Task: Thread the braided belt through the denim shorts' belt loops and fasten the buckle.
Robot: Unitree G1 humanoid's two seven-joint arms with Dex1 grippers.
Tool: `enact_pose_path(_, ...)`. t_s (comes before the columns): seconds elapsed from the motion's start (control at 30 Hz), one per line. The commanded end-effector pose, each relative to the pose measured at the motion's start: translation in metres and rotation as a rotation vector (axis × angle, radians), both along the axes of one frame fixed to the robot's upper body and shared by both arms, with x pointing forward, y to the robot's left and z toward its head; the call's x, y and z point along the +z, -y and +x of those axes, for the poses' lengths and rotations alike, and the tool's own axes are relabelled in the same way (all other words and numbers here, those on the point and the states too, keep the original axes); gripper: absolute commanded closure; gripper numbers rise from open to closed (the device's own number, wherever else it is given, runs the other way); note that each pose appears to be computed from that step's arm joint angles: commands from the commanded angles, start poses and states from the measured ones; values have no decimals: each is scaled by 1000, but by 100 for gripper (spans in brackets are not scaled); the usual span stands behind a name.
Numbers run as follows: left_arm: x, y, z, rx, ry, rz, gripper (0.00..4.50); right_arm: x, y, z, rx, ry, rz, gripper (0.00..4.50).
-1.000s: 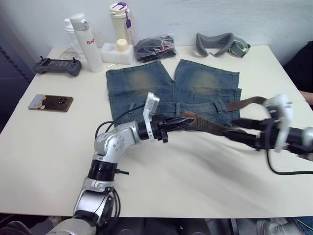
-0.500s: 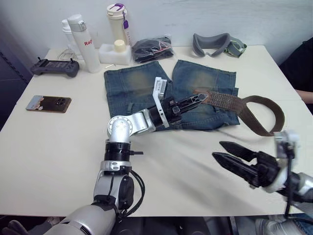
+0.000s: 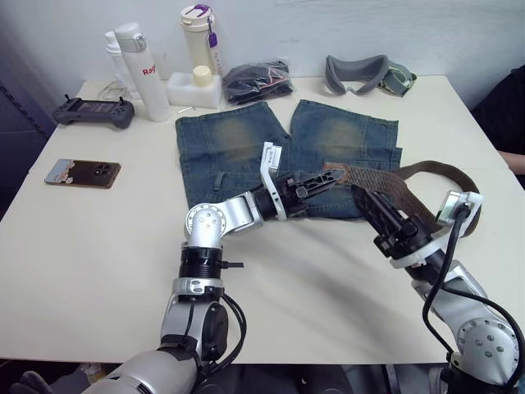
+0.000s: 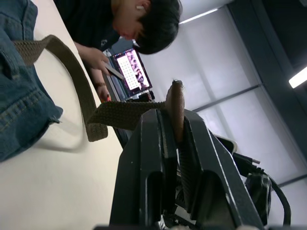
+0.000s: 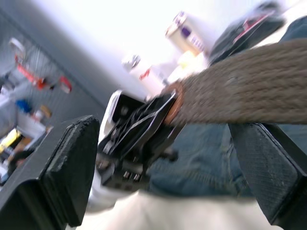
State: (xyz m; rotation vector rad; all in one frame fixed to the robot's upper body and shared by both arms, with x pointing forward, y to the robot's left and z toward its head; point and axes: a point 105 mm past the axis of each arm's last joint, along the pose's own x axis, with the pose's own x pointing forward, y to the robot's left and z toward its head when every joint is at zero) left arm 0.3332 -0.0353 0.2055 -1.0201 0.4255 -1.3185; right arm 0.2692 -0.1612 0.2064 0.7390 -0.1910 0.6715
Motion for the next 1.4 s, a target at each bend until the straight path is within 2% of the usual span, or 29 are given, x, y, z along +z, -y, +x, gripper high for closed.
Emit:
enact_pose_path(0.03, 7, 2, -6, -13, 38, -13, 450, 10, 7, 4, -44, 39, 44, 52)
enact_pose_path(0.07, 6, 3, -6, -15, 36, -10, 450, 10, 10, 6, -57, 35, 66, 81)
enact_pose_path(0.2, 3, 3, -8, -19, 32, -2, 450, 9, 14, 13, -73, 30, 100, 262)
enact_pose_path(0.27, 2, 3, -7, -15, 33, 3, 450, 8, 12, 14, -69, 24, 89, 333)
enact_pose_path(0.3, 2, 3, -5, -6, 34, 8, 450, 6, 12, 15, -71, 18, 80, 390)
enact_pose_path(0.37, 1, 0, -1, 21, 46, 22, 450, 4, 14, 16, -81, 11, 65, 442)
enact_pose_path(0.47, -2, -8, 20, 149, 82, 70, 322, 7, 27, 16, -128, 17, 45, 450)
enact_pose_path(0.53, -1, -13, 27, 193, 156, 104, 233, 10, 39, 15, -172, 26, 31, 450)
enact_pose_path(0.6, -1, -15, 32, 226, 305, 178, 136, 15, 56, 12, -230, 38, 14, 450)
enact_pose_path(0.7, -17, -4, 30, 197, 663, 413, 14, 24, 79, 6, -320, 52, -20, 450)
enact_pose_path(0.73, -23, 0, 30, 184, 743, 466, 6, 27, 84, 3, -341, 56, -31, 450)
enact_pose_path(0.97, -59, 44, 32, 103, 1146, 687, 6, 33, 107, -18, -447, 59, -111, 450)
enact_pose_path(1.07, -66, 54, 41, 137, 1222, 786, 6, 34, 106, -22, -465, 63, -112, 450)
enact_pose_path(1.23, -83, 48, 63, 224, 1486, 1106, 6, 36, 101, -27, -480, 69, -116, 450)
enact_pose_path(1.33, -88, 45, 65, 222, 1554, 1163, 88, 40, 100, -28, -489, 78, -117, 450)
enact_pose_path(1.4, -87, 48, 62, 207, 1592, 1145, 182, 42, 100, -27, -491, 83, -122, 450)
